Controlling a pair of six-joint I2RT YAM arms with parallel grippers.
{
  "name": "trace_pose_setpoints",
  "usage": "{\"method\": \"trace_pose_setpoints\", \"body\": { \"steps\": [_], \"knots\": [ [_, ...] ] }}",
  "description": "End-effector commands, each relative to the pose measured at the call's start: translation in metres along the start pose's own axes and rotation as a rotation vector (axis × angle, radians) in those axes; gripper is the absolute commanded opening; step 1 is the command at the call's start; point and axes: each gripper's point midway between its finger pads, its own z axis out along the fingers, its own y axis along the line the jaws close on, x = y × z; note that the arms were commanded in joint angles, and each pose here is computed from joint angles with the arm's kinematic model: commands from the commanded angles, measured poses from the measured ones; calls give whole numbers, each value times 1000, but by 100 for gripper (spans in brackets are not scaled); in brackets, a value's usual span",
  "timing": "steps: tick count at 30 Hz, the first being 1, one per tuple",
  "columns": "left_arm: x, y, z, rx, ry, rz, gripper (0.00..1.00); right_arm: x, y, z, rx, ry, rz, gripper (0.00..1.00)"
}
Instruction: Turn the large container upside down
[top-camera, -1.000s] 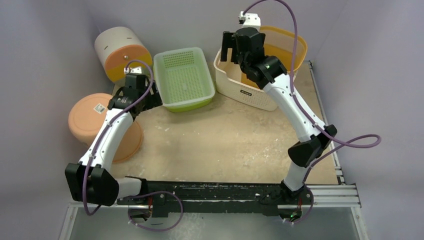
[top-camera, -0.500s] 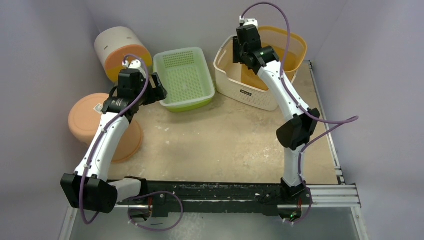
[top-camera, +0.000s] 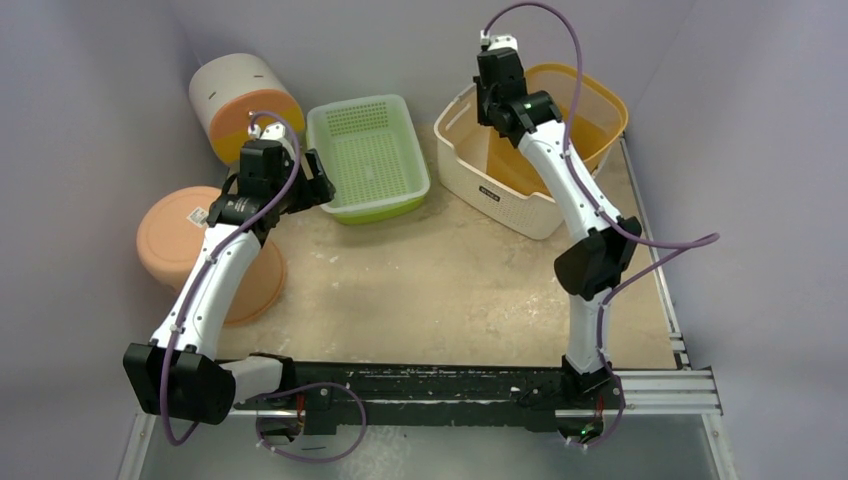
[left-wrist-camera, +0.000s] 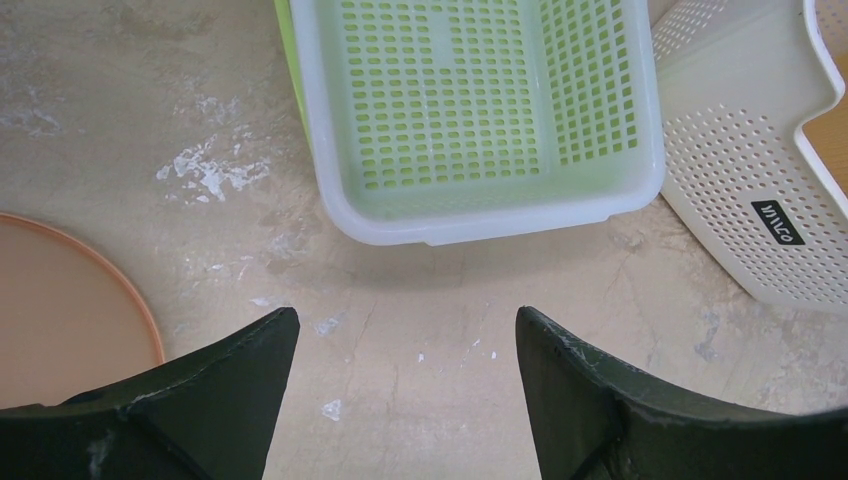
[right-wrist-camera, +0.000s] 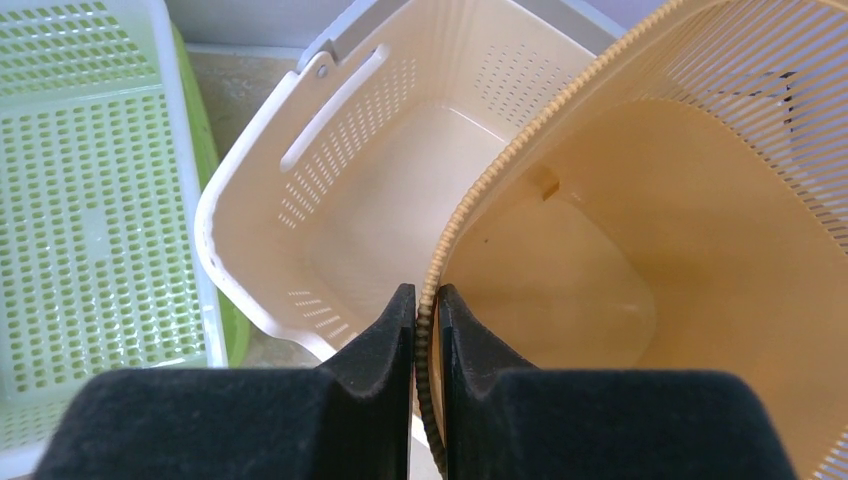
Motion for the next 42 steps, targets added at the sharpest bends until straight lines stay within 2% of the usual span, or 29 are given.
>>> {"method": "trace_pose_setpoints", "body": {
  "steps": [1, 7, 12, 17, 23, 25, 28, 32, 37, 42],
  "knots": [
    [-16, -6, -6, 17, -52, -11, 77, -42, -30, -41, 35, -96, 58, 0],
    [-39, -19, -19, 57, -115, -66, 77, -127, -51, -124, -37, -370, 168, 0],
    [-50, -26, -27, 81, -158, -112, 77, -176, -51, -217, -257, -587, 250, 0],
    [-53, -26, -28, 78, -172, -131, 77, -190, -29, -295, -522, -728, 258, 0],
    [-63, -20, -38, 32, -199, -140, 77, -176, 8, -358, -831, -773, 281, 0],
    [-67, -18, -43, 17, -211, -142, 77, -169, 19, -372, -884, -761, 284, 0],
    [-72, -9, -49, -34, -234, -146, 77, -148, 48, -376, -966, -677, 290, 0],
    [-79, 4, -63, -114, -266, -145, 77, -98, 90, -368, -1021, -550, 351, 0],
    [-92, 15, -87, -195, -314, -154, 77, -42, 111, -345, -1020, -436, 483, 0],
    [-96, 12, -103, -173, -342, -178, 76, 1, 151, -339, -1050, -330, 520, 0]
  ]
}}
